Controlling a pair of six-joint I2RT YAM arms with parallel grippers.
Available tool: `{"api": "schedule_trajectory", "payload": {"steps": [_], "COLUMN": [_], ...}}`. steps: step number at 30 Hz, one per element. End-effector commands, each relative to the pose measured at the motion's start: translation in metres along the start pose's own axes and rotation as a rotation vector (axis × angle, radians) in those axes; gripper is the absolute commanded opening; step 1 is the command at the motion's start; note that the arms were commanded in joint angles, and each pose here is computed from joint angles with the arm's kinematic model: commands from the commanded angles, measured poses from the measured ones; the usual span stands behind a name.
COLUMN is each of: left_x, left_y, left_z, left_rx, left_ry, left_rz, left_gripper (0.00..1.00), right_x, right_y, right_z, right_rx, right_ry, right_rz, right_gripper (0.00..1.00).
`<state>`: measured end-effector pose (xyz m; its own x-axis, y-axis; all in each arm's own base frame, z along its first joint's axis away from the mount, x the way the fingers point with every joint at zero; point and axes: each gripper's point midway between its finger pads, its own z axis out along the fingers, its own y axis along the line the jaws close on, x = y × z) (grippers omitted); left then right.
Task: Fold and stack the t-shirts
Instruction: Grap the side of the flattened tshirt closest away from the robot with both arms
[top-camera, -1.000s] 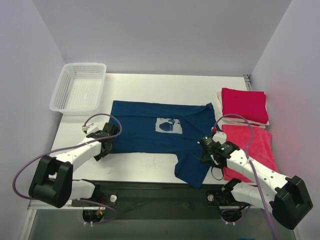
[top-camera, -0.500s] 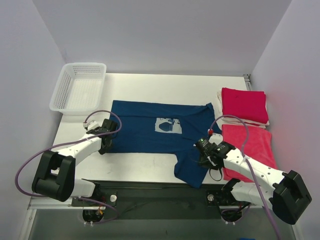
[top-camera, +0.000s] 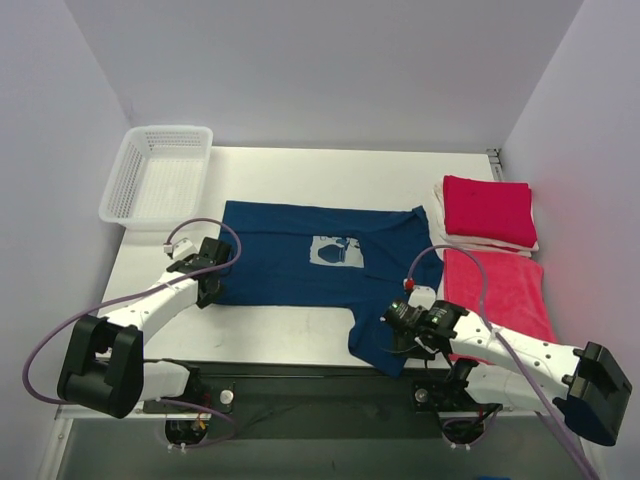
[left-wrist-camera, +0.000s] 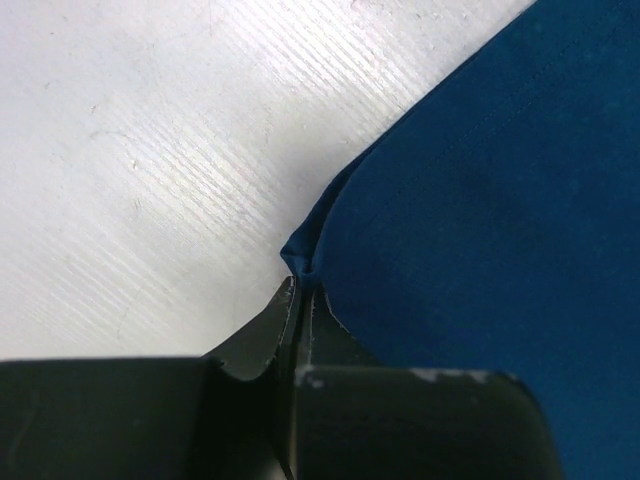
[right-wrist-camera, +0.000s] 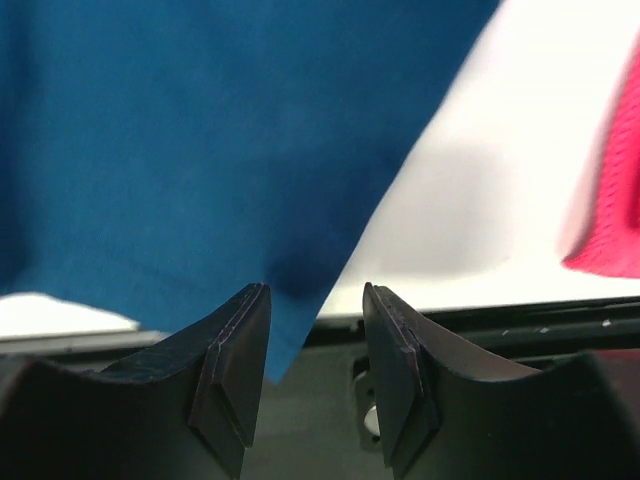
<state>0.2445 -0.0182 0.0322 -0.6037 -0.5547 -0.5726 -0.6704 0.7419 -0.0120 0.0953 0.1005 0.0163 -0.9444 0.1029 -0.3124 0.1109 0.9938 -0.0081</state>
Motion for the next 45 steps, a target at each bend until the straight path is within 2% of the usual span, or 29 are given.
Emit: {"api": "schedule_trajectory", "payload": {"steps": [1,9,17,20,21,22,27,33,45], "left_x": [-0.014,-0.011,-0.009,-0.009,-0.008,-0.008,-0.010,-0.016,-0.017], "left_y": [-0.008,-0.009,-0.007,-0.008,-0.008,-0.008,-0.007,-0.002,0.016], "left_z": [-0.009,-0.008,-0.008,-0.007,-0.007,-0.008,-0.010,-0.024,-0.059], "left_rx": [0.031,0.041,0.043,0.044,0.046,0.049,0.053,0.070,0.129], "left_ry": [-0.021,-0.013,-0.011,-0.009,-0.009,-0.007,-0.014,-0.030,-0.053], "left_rz": [-0.005,0.001,0.006,0.009,0.008,0.009,0.010,0.005,-0.023], "left_gripper": [0.00,0.00,0.00,0.00,0.00,0.00,0.00,0.00,0.00], "right_x": [0.021,0.036,0.041,0.041,0.042,0.042,0.037,0.009,-0.016], "right_y": [-0.011,-0.003,0.002,0.003,0.002,0.002,-0.003,-0.030,-0.065], "right_z": [-0.004,0.003,0.016,0.019,0.019,0.020,0.015,-0.017,-0.064], "right_rx": [0.036,0.044,0.036,0.047,0.049,0.052,0.054,0.136,0.133], "right_ry": [0.049,0.081,0.096,0.098,0.099,0.097,0.067,-0.089,-0.232], "right_rz": [-0.018,-0.082,-0.109,-0.114,-0.116,-0.109,-0.092,-0.006,0.114], "right_gripper": [0.43,0.37,0.36,0.20,0.05,0.00,0.00,0.00,0.00]}}
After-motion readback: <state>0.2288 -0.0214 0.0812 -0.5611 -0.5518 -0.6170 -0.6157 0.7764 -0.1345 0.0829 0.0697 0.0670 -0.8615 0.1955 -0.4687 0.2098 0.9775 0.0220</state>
